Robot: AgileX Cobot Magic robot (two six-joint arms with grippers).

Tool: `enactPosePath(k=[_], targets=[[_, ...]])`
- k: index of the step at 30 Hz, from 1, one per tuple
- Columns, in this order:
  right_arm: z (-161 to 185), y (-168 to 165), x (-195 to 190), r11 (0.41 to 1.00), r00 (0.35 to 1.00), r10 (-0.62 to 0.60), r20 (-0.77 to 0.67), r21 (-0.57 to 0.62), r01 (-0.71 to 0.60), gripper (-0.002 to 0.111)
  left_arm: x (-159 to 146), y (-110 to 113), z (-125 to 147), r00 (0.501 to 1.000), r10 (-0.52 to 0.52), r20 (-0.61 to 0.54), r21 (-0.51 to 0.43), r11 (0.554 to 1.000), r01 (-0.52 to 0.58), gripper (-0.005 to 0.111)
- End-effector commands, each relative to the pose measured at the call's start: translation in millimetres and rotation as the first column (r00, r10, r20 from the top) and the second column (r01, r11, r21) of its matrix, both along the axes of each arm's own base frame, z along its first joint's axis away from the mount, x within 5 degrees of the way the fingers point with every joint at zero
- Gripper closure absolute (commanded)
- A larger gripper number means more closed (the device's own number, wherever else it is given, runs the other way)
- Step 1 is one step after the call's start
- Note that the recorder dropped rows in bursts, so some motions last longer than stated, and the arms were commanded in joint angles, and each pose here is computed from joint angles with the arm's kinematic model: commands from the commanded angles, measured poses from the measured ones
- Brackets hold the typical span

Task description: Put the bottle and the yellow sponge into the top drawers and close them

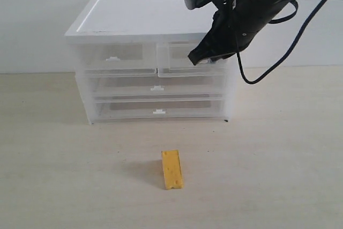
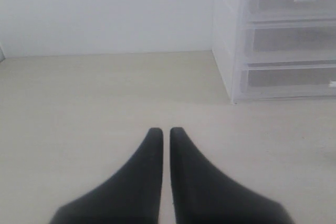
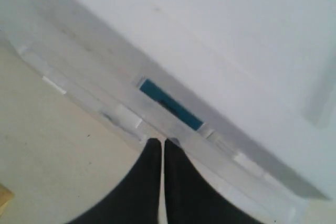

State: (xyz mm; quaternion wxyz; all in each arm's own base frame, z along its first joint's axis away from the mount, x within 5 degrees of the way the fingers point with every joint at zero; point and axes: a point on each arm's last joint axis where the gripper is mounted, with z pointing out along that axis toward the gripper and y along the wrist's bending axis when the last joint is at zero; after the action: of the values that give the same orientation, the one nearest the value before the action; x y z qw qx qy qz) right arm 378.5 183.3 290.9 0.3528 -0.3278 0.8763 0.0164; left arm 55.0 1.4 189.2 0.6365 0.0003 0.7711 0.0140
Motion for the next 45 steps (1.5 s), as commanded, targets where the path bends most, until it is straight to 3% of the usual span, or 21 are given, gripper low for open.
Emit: enactPosePath(k=[1,11,20,34,38,42,45], targets=[[10,-2,8,0.999,0.996,-0.009,0.094,0.045,0.005,0.108,0,0,0,1.0,0.003,0.007,-0.006,1.0,-0.003,0.102],[15,-1,10,0.995,0.991,-0.037,0.13,0.096,0.025,0.108,0,0,0,1.0,0.003,0.007,-0.006,1.0,-0.003,0.102],[5,-10,-6,0.999,0.998,-0.003,-0.064,-0.053,0.0,0.108,0,0,0,1.0,0.003,0.007,-0.006,1.0,-0.003,0.102],[2,-9,20,1.0,0.989,-0.023,0.145,0.001,0.023,0.108,0,0,0,1.0,0.003,0.007,-0.006,1.0,-0.003,0.102],[14,-17,-1,0.998,0.998,-0.061,0.002,-0.003,0.061,0.108,0,0,0,1.0,0.003,0.007,-0.006,1.0,-0.003,0.102],[39,-43,-46,0.983,0.969,-0.115,-0.217,-0.169,0.078,0.108,0,0,0,1.0,0.003,0.007,-0.006,1.0,-0.003,0.102],[50,-76,-56,0.957,0.922,-0.263,-0.284,-0.199,0.212,0.108,0,0,0,1.0,0.003,0.007,-0.006,1.0,-0.003,0.102]])
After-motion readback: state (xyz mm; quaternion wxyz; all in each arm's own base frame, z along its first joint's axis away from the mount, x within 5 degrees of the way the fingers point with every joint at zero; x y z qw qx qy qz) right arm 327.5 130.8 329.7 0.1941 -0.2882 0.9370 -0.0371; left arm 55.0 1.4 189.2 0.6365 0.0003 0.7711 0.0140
